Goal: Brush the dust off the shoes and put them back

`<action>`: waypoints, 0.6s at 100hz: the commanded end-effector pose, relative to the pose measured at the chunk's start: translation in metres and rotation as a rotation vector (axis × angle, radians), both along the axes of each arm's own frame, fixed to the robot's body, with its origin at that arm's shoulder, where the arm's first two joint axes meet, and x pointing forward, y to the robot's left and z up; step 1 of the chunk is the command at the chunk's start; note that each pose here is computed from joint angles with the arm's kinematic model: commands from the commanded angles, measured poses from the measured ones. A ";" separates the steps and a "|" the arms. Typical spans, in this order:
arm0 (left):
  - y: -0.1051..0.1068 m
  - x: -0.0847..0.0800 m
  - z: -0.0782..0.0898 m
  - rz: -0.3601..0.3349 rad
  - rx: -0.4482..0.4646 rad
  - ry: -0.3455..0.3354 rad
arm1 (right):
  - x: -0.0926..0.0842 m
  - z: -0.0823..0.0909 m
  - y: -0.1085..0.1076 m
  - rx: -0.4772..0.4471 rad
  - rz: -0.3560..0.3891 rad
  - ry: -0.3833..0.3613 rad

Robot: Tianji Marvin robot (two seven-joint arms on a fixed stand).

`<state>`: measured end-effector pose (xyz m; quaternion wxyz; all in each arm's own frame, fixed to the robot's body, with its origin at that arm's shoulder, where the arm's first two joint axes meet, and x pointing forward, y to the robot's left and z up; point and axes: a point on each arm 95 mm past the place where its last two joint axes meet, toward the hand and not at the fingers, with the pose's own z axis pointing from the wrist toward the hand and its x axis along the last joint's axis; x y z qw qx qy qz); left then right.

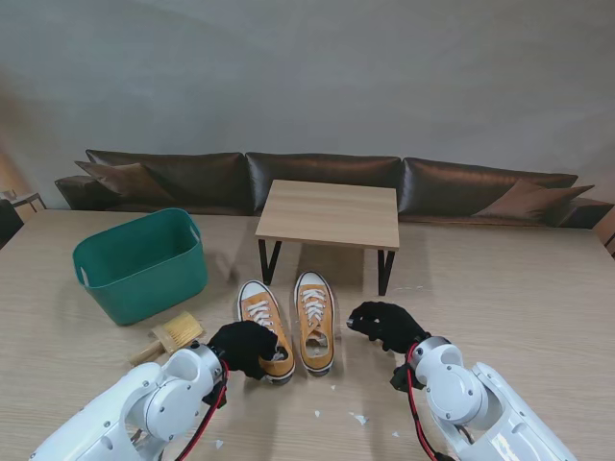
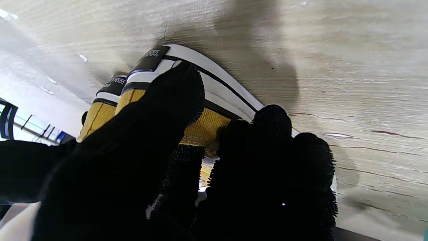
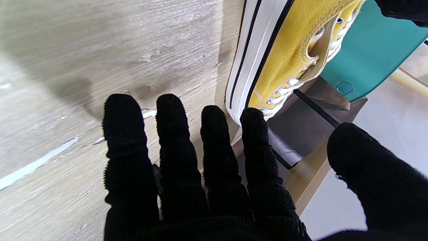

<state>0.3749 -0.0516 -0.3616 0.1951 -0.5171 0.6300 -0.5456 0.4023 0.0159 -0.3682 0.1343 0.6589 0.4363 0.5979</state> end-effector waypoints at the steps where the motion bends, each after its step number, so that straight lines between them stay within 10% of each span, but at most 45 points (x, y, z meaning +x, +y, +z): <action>1: 0.002 -0.003 -0.009 -0.006 0.011 0.041 | -0.003 -0.002 0.004 0.005 0.014 0.013; 60: -0.006 -0.004 -0.023 0.000 0.041 0.045 | -0.002 -0.003 0.003 0.008 0.010 0.015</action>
